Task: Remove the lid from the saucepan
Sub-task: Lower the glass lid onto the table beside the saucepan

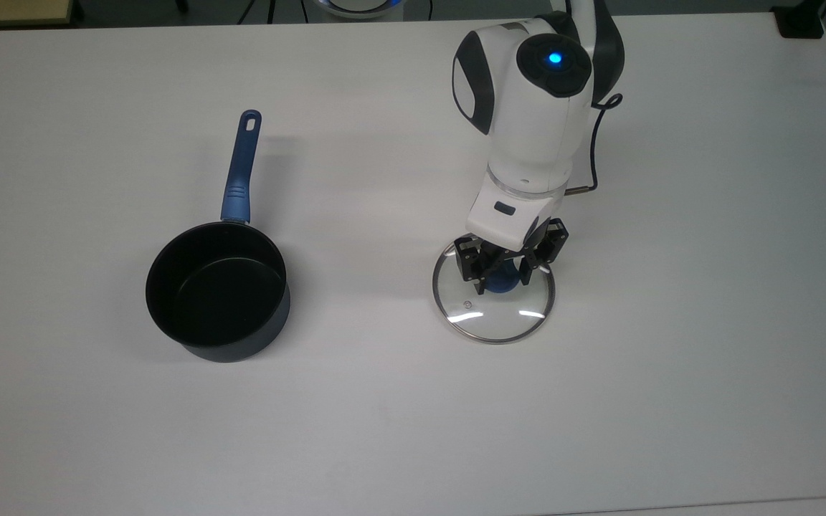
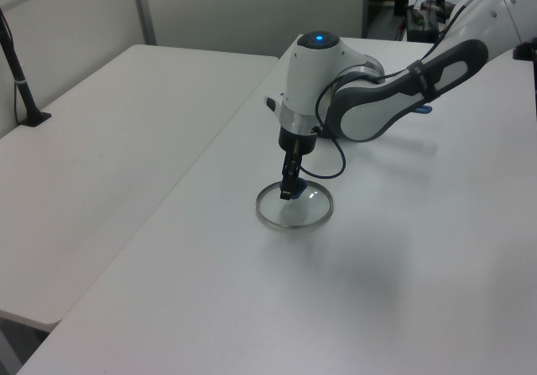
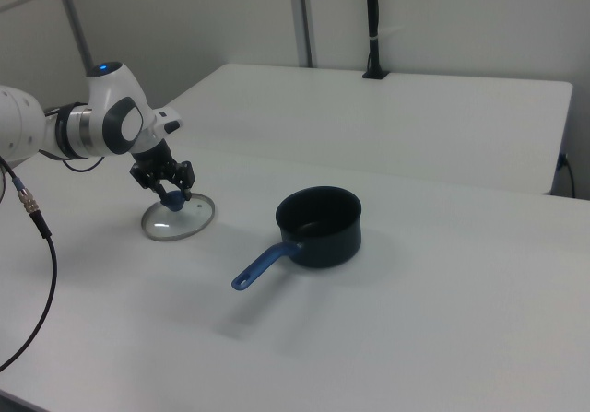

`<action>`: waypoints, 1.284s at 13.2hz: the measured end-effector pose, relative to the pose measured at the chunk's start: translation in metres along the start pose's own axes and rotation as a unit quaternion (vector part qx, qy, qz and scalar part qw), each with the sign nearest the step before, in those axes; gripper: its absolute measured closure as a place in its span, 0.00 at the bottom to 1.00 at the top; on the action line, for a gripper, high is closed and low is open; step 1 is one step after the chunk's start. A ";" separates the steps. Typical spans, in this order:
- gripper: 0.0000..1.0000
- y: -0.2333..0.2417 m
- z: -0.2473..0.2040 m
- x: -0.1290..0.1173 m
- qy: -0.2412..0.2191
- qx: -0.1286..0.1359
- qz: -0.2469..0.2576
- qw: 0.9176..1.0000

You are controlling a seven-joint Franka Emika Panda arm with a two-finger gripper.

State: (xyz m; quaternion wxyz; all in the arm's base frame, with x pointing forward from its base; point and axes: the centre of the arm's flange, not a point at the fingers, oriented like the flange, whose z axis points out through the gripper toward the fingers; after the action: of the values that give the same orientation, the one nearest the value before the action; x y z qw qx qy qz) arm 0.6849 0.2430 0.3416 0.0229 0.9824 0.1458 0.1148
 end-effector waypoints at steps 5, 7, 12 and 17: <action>0.00 0.002 0.002 0.001 0.000 -0.002 0.026 1.000; 0.00 0.011 -0.003 0.002 -0.007 -0.007 0.034 0.999; 0.00 0.087 -0.090 -0.008 -0.063 -0.016 0.089 0.994; 0.00 0.171 -0.180 -0.051 -0.109 -0.026 0.143 0.983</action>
State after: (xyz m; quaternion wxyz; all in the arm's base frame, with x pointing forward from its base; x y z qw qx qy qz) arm 0.6435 0.0669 0.5185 0.0472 0.9988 -0.0028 0.0128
